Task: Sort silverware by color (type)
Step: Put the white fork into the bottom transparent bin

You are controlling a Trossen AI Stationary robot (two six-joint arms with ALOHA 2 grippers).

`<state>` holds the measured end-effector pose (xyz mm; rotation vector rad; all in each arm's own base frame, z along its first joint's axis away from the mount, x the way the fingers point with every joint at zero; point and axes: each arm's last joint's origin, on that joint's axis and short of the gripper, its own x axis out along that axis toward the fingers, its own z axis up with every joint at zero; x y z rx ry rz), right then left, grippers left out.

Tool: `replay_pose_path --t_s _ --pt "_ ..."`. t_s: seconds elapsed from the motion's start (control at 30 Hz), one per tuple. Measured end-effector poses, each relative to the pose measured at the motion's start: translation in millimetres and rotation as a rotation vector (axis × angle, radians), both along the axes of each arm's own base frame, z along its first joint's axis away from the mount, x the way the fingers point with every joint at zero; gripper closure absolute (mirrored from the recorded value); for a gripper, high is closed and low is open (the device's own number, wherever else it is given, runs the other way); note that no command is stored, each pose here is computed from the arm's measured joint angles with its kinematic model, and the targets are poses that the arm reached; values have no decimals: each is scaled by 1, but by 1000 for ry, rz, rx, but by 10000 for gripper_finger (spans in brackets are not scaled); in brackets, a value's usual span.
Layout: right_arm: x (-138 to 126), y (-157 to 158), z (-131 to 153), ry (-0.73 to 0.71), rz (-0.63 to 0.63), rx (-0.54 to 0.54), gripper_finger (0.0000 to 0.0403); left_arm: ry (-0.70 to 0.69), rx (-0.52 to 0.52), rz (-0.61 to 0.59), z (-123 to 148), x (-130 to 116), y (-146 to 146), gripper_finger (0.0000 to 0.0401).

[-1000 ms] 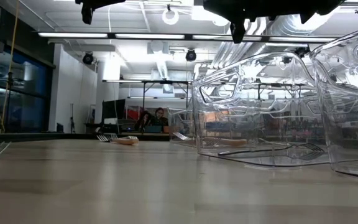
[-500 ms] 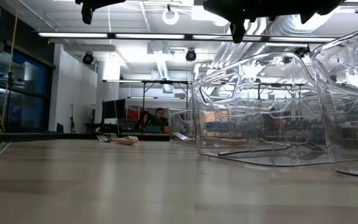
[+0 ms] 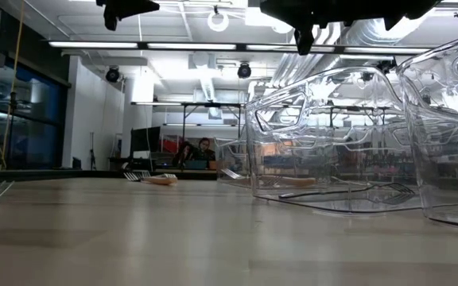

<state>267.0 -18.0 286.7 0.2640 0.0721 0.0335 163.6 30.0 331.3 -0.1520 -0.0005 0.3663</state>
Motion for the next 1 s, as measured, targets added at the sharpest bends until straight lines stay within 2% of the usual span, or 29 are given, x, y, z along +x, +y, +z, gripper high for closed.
replay_pose_path --t_s 0.13,0.3,0.43,0.53,0.67,0.87,1.0 --pt "0 0 0 0 0 4 402 0 1 2 0 0 0 207" --pt "0 0 0 1 0 4 402 -1 -3 42 0 0 1 202" --pt "0 0 -3 30 -1 10 402 -19 -79 52 -1 -1 1 203" --pt "0 0 -5 54 -1 12 402 56 -157 2 0 -5 -1 204" --pt "0 0 -6 62 -1 13 402 255 -353 -34 -1 -17 -6 204" --pt "-1 0 -6 63 -1 12 402 506 -836 -114 -16 -36 -24 204" --pt "-1 0 -6 66 0 10 402 631 -1045 -91 -32 -42 -39 204"
